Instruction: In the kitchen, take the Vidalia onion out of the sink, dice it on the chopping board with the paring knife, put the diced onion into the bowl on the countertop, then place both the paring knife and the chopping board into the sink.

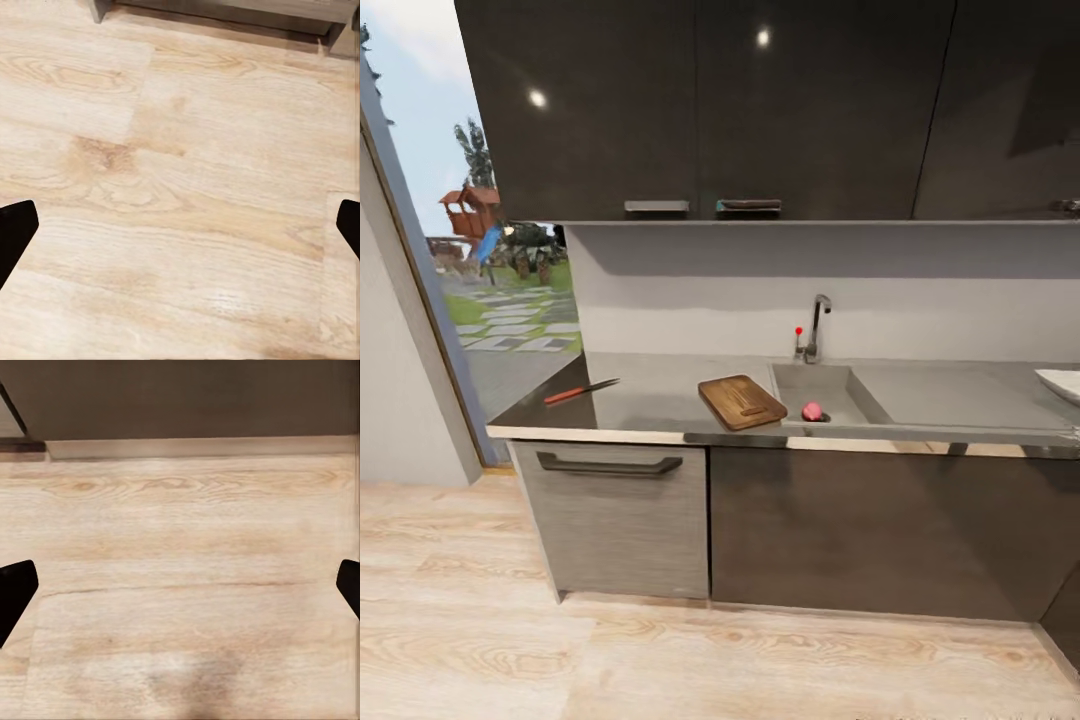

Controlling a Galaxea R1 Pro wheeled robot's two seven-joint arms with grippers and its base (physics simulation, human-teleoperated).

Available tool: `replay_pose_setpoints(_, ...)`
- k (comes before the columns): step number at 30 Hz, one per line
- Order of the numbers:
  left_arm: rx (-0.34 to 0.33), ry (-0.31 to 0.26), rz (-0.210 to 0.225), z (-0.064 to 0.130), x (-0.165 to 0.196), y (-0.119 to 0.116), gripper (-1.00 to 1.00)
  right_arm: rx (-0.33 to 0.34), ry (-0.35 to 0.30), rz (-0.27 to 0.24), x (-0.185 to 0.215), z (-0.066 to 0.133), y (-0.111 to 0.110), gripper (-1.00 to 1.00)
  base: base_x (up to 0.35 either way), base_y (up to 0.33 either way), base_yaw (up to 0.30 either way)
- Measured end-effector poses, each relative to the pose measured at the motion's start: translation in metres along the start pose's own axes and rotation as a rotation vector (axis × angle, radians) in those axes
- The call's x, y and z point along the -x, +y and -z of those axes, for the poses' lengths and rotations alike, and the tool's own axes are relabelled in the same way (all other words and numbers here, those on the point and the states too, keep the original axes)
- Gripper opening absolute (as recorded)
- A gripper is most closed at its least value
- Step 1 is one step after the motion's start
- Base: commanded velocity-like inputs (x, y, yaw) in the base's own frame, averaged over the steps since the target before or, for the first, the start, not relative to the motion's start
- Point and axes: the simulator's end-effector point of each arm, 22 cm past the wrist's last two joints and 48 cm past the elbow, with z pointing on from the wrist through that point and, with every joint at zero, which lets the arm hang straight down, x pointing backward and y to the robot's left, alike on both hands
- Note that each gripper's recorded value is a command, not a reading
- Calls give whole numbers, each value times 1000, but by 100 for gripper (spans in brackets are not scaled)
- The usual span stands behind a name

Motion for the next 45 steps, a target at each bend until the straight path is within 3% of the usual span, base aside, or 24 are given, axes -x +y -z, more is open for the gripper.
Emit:
replay_pose_setpoints(39,0,-5,1,0,2,0,100,0,-8,4,3,0,0,100,0,0,-20)
replay_pose_setpoints(45,1,-5,1,0,2,0,100,-34,-52,-4,26,-4,-6,100,0,0,0)
